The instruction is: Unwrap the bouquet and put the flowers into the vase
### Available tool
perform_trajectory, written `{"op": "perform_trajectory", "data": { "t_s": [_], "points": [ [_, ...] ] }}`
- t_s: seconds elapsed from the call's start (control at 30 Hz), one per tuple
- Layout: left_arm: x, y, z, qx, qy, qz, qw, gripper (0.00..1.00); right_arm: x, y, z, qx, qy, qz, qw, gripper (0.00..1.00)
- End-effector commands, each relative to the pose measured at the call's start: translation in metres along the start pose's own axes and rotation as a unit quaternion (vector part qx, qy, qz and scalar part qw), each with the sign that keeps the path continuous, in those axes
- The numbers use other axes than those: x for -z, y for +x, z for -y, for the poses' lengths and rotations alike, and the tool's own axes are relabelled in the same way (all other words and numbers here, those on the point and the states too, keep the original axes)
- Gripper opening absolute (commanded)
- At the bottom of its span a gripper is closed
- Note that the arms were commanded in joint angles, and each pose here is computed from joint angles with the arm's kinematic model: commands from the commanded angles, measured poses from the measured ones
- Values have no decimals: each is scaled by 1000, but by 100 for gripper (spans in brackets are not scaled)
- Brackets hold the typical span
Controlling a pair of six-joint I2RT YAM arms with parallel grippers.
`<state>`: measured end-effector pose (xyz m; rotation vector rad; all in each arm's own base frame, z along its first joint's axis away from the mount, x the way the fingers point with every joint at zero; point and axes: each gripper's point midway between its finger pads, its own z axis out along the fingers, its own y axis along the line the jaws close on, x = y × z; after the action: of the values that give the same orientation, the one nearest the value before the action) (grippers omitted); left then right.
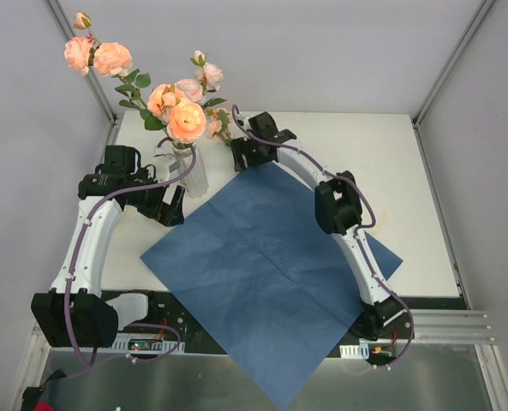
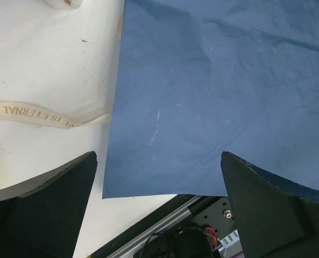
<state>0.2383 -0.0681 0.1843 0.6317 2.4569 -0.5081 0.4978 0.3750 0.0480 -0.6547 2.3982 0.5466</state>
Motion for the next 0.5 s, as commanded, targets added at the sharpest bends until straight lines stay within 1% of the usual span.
{"op": "perform_trajectory", "data": {
  "t_s": [0.0,0.17,0.33,0.47],
  "points": [
    [4,-5,3,-9,3,12,1000,99,18,-28,-11,44,20,31,998,76],
    [4,-4,2,-13,2,9,1000,99,6,-24,-17,72,39,32,996,72],
    [2,-1,1,-13,2,5,1000,99,2,-26,-12,49,48,34,997,71],
    [1,-1,1,-11,4,4,1000,99,3,-27,-3,30,63,35,997,67]
  ]
}}
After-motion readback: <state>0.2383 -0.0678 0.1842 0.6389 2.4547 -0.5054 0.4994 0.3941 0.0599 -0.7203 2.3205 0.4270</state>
